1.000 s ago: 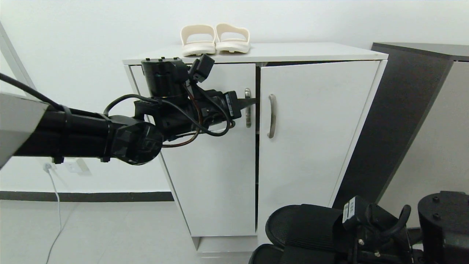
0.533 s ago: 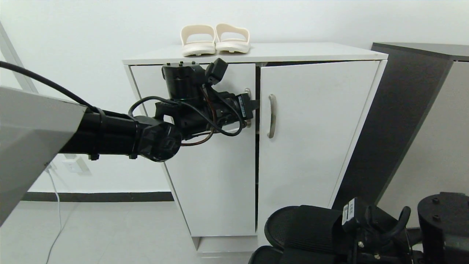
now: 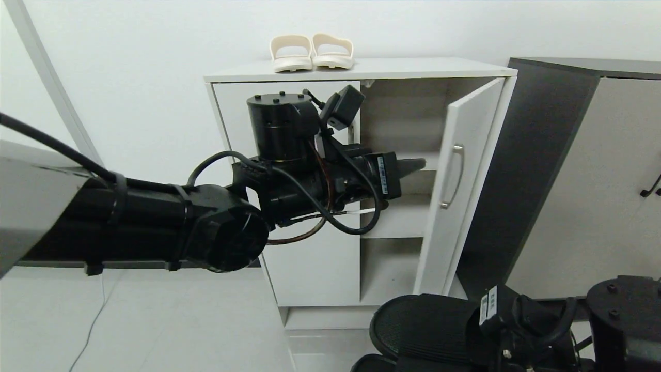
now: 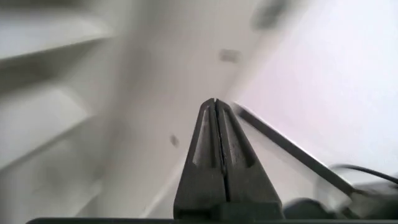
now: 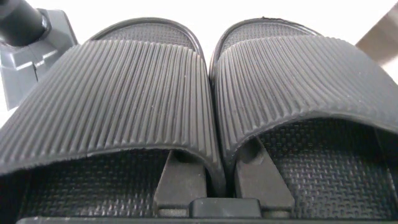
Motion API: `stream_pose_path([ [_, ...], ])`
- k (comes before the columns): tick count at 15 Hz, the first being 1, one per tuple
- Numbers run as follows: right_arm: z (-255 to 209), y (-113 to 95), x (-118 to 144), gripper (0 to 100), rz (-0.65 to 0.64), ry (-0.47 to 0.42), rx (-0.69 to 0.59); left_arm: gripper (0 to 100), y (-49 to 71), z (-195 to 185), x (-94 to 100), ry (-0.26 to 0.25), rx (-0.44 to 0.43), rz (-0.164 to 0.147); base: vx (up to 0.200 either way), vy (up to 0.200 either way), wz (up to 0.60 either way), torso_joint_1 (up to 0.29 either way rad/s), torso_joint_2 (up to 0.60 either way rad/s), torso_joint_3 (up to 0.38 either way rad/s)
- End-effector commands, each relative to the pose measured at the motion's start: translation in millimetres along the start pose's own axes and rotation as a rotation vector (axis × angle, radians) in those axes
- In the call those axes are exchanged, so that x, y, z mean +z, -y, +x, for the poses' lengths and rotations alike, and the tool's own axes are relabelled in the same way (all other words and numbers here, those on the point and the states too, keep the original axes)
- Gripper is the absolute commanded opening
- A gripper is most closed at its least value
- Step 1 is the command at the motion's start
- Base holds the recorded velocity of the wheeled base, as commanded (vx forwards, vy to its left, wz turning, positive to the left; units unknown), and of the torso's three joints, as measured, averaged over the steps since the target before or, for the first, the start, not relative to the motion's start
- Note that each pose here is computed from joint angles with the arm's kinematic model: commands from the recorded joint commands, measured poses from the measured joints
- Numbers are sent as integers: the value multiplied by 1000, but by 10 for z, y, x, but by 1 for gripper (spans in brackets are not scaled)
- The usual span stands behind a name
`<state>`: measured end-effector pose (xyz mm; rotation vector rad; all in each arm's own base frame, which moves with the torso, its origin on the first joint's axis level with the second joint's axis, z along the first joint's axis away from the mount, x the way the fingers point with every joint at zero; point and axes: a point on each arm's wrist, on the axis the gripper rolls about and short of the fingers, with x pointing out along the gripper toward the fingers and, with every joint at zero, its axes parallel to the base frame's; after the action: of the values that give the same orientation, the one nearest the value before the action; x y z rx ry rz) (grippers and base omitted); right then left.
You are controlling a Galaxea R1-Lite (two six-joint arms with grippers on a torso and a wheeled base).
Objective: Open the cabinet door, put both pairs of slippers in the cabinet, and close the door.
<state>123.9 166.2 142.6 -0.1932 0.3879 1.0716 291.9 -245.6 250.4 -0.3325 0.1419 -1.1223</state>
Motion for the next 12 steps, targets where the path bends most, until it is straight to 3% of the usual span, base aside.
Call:
stream_pose_path([
  [1, -4, -5, -4, 0, -3, 0, 1, 0, 142, -75, 47, 10, -23, 7, -200, 0, 0, 2, 2, 7],
  [3, -5, -1, -3, 0, -1, 1, -3, 0, 36, -232, 104, 27, 37, 8, 0, 0, 0, 0, 0, 0],
  [5, 5, 36, 7, 0, 7, 3, -19, 0, 37, -511, 145, 59, 126, 12, 0, 0, 0, 0, 0, 0],
  [7, 24, 79, 12, 0, 15, 3, -34, 0, 204, -908, 135, 102, 188, 28, 0, 0, 0, 0, 0, 0],
  [9, 24, 129, 54, 0, 20, 20, -57, 0, 547, -1542, 73, 150, 226, 44, 0, 0, 0, 0, 0, 0],
  [12, 54, 181, 75, 0, 28, 20, -74, 0, 1005, -2463, -214, 179, 279, 48, 0, 0, 0, 0, 0, 0],
])
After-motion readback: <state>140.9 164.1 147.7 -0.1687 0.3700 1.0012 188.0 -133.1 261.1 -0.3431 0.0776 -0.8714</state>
